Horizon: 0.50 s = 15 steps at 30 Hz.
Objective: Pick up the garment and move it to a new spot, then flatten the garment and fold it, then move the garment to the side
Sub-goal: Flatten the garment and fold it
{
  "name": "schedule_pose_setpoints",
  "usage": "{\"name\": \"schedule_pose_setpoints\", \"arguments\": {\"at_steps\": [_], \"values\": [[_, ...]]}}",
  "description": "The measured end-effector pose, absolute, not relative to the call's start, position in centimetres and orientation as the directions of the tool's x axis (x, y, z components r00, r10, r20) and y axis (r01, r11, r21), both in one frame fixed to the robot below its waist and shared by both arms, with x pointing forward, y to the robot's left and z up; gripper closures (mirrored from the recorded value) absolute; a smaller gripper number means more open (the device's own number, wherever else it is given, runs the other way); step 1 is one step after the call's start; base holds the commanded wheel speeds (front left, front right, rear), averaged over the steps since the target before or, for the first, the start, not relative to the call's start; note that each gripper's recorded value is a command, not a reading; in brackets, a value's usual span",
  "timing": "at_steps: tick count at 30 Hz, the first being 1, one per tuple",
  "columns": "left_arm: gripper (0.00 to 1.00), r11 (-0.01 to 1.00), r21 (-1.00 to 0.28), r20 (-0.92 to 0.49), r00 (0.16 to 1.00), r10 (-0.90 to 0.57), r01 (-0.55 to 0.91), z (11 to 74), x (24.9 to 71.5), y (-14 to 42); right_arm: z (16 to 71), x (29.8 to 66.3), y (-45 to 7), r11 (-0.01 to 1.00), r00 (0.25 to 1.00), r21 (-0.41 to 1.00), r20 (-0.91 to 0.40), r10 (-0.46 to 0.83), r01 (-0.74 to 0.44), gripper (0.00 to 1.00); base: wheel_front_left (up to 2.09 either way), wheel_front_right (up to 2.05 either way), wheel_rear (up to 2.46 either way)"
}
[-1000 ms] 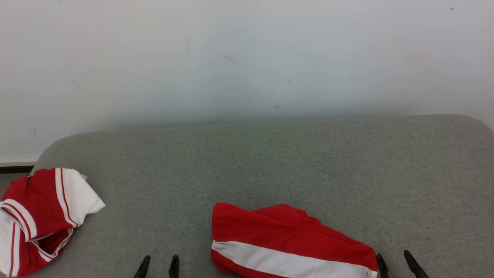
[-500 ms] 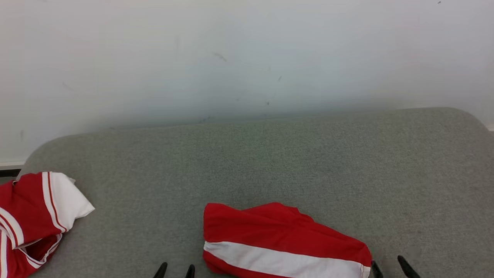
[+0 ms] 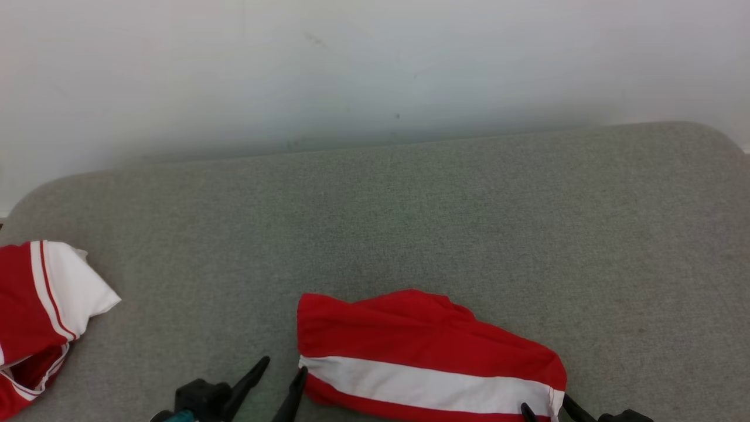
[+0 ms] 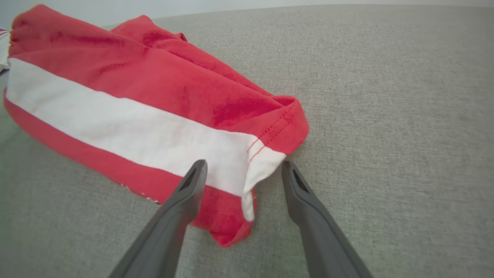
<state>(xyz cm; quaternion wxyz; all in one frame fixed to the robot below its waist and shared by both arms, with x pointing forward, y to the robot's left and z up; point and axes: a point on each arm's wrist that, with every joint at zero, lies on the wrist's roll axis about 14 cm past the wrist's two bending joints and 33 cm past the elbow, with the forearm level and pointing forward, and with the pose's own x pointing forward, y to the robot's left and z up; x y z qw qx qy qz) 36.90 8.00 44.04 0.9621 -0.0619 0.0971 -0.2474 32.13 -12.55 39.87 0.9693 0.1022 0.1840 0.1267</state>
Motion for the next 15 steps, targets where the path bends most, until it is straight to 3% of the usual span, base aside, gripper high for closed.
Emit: {"name": "schedule_pose_setpoints", "arguments": {"at_steps": [15], "values": [[0.00,0.814,-0.225,-0.210,0.789,-0.577,0.536,43.0,37.9,6.9,38.6,33.1,-11.5,0.935,0.882,0.265,-0.345,0.320,-0.236,0.00,0.00,0.00,0.00]]}}
